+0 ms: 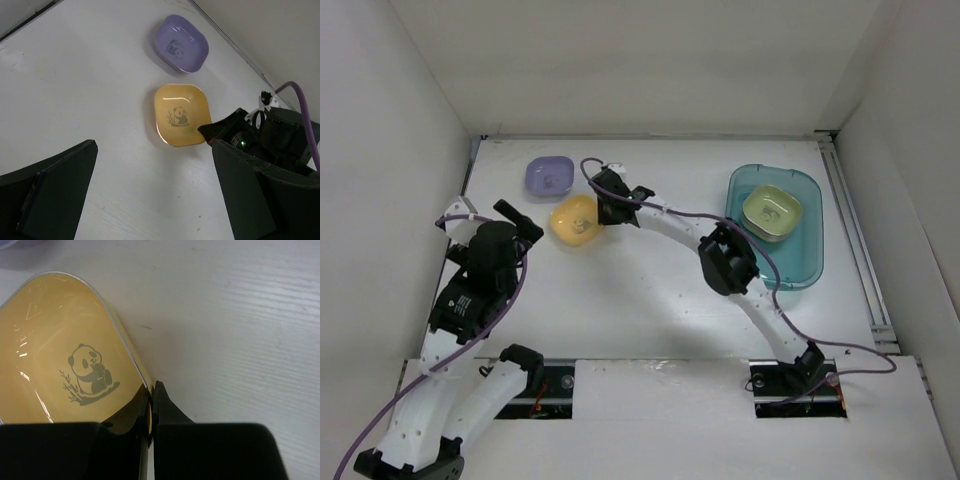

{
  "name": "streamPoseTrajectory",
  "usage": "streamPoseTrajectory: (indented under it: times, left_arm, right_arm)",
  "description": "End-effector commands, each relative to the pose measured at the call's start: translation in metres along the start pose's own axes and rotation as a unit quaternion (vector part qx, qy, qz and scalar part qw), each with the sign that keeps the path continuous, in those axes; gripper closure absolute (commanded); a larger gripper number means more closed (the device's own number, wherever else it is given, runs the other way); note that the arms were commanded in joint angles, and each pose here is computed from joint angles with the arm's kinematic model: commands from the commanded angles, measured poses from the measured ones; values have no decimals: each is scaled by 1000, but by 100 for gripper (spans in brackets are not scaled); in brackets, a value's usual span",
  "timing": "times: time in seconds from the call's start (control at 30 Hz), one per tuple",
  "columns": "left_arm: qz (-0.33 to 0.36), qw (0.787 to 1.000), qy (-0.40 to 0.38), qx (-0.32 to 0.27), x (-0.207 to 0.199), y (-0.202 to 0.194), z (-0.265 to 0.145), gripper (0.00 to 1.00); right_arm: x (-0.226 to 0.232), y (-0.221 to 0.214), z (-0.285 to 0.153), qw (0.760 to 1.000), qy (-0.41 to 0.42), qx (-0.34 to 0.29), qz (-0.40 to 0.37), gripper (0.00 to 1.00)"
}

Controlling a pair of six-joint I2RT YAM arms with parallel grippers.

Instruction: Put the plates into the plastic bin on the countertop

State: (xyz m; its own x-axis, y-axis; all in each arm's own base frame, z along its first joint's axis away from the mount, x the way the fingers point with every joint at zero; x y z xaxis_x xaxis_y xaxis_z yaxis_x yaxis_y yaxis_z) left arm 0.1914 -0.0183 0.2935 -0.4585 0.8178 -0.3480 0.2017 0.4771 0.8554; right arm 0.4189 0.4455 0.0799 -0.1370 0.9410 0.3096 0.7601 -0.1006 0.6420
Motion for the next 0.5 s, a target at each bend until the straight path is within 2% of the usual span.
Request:
streamPoseTrajectory:
  times: [0.0, 0.03, 0.07, 0.1, 0.13, 0.2, 0.23, 0.27, 0.3, 0.4, 0.47]
  left_arm:
    - [-5, 1000, -9, -11, -2, 4, -1, 0]
    - [-1, 1000, -9, -11, -1, 4, -1, 0]
    - [-1, 1000, -9, -11, -1, 4, -1, 0]
    - [-1, 1000, -9, -11, -1, 4, -1, 0]
    - [-1, 1000, -9, -11, -1, 4, -1, 0]
    - [2, 1000, -15, -11, -3, 5, -1, 0]
    - [2, 1000, -15, -11, -3, 5, -1, 0]
    - [7, 1000, -15, -11, -2, 5, -1, 0]
    - [9, 1000, -16, -6, -4, 3, 0, 0]
    - [12, 1000, -14, -3, -5, 2, 2, 0]
    - [11, 1000, -20, 0, -7, -1, 3, 0]
  right_arm:
    - [-38, -14, -18, 998, -46, 33, -14, 100]
    - [-33, 13, -46, 1000, -27, -2, 5, 100]
    - [-41, 21, -57, 999, -35, -18, 15, 100]
    - [-60, 0, -62, 999, -50, 0, 9, 100]
    - [-54, 36, -98, 998, -19, -54, 36, 100]
    - [-74, 54, -123, 995, -12, -80, 62, 100]
    - [-91, 50, -131, 994, -21, -78, 67, 100]
    - [-94, 73, -165, 990, -3, -115, 84, 100]
    - [-102, 79, -178, 988, 2, -122, 91, 100]
    - [-147, 106, -222, 983, -16, -160, 94, 100]
    - [-192, 116, -236, 978, -61, -173, 96, 100]
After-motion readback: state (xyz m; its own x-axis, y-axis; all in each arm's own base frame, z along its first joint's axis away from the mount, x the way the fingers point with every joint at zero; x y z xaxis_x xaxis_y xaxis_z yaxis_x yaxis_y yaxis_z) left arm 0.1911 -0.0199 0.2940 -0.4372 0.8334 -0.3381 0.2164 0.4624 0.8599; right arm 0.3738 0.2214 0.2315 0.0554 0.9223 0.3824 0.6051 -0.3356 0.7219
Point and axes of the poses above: each gripper's point midway between its finger pads, its own z axis out along the fingers, its own x axis along the line the jaws close on, y = z × x, the point moved 5 cm from there along -z, back along the fingers, and after that the axes turned 6 degrees about z, right-handed, at the moved point
